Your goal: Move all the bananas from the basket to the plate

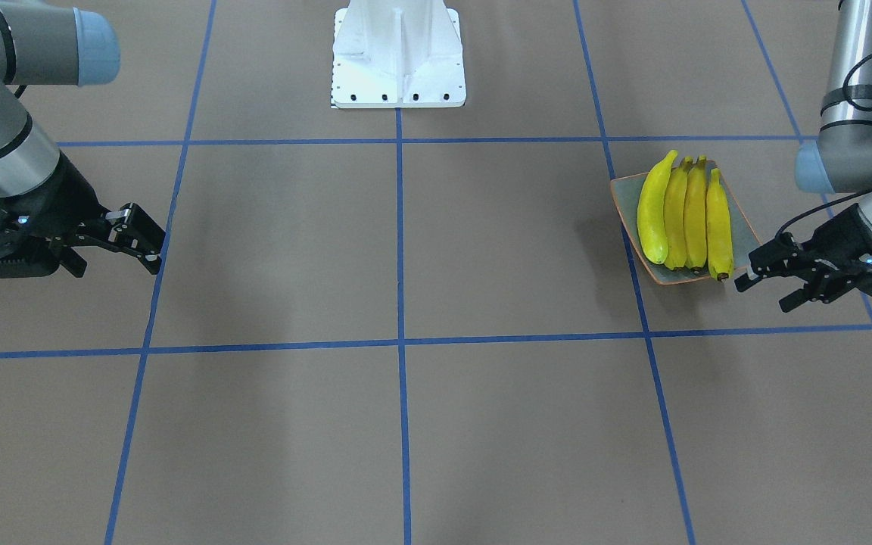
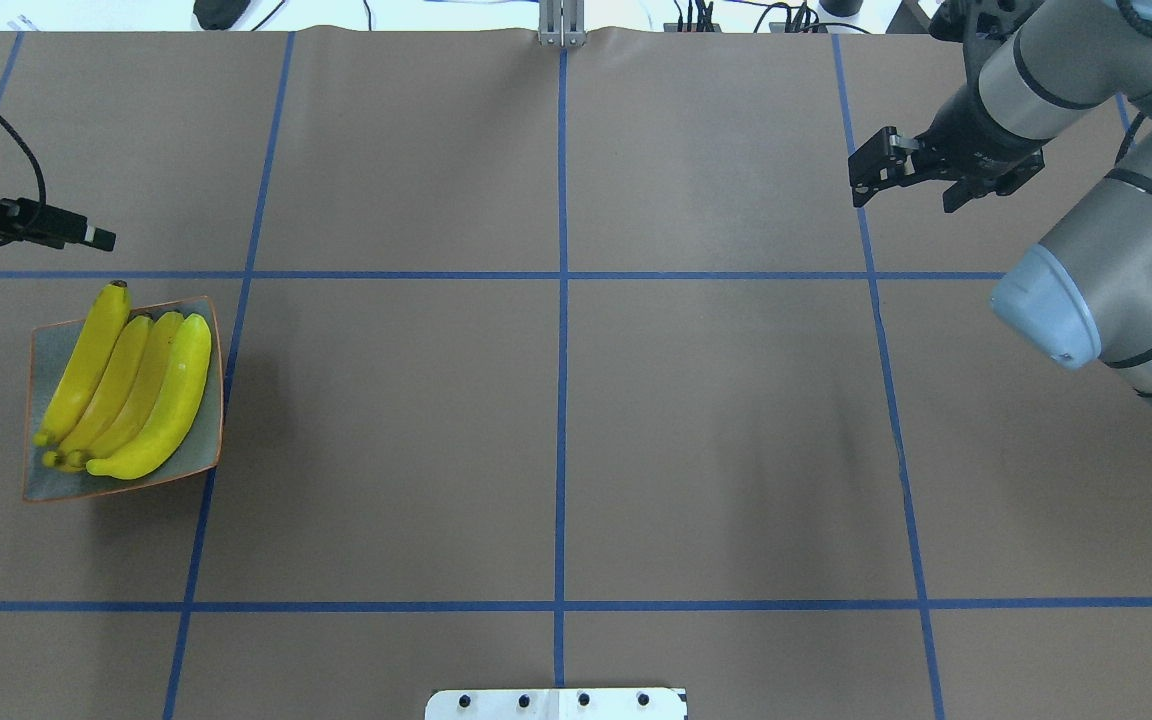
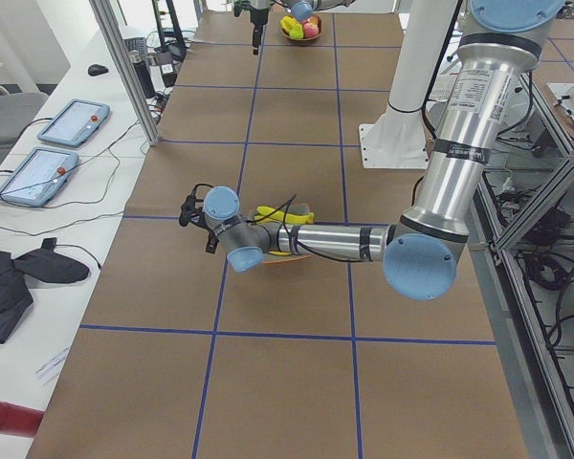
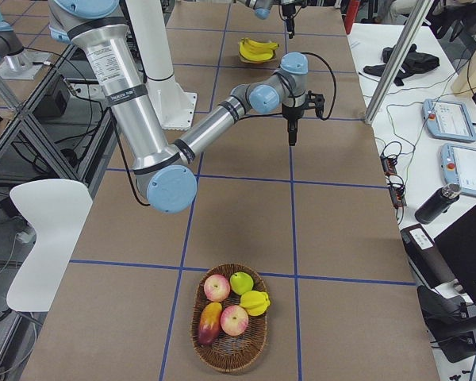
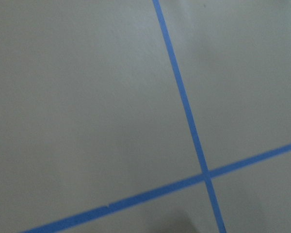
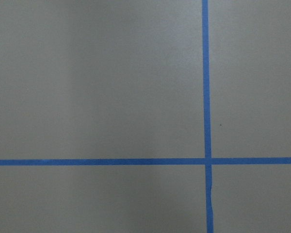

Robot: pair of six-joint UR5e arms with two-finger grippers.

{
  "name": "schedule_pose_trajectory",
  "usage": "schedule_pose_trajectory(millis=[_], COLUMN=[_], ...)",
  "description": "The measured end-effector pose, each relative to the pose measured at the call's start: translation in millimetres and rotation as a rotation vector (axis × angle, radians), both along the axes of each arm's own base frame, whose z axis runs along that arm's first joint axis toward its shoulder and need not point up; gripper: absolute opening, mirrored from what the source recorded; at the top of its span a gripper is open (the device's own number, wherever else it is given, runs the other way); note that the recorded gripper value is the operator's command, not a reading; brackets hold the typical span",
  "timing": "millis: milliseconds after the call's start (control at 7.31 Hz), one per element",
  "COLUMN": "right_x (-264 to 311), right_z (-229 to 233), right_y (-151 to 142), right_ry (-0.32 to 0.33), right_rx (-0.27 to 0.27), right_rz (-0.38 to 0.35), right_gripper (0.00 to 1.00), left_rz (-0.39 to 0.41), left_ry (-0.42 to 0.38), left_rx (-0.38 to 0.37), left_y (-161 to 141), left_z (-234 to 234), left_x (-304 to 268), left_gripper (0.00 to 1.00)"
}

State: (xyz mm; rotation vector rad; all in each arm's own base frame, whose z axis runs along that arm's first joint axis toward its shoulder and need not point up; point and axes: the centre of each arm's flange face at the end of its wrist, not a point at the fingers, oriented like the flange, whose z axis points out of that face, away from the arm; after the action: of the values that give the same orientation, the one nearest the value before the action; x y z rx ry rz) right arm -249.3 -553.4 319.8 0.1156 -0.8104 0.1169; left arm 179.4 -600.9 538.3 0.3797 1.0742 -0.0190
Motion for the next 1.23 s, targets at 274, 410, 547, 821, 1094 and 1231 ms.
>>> schedule_pose_trajectory(millis=[274,410,547,821,1094,1231], right_x=[20,42,71,145,221,251], right_z=[45,67,90,146,204,231], right_y=[-2,-7,-15,-38,-48,-41], right_ry=[0.07,0.11,0.149,0.156,0.06,0.022], right_rx=[-0.028,-0.006,0.026,0.027,-0.007,-0.025], right_rz=[0.027,0.01,-0.026,-0.09,-0.129,-0.125], right_gripper=[0.99,1.0,1.0,1.0,0.99,0.99], left_rz=[-0.069,-0.057,-0.016,0.114,0.175,0.176], left_ry=[-0.142,-0.243,-0.344,-0.487,-0.525,-0.538], left_rx=[-0.016,0.003,0.022,0.035,0.024,0.012], left_y=[-34,-50,-61,-68,-61,-54], left_z=[0,5,13,30,44,54], left_x=[-37,-68,-105,-170,-209,-218], left_gripper=[1.0,1.0,1.0,1.0,1.0,1.0])
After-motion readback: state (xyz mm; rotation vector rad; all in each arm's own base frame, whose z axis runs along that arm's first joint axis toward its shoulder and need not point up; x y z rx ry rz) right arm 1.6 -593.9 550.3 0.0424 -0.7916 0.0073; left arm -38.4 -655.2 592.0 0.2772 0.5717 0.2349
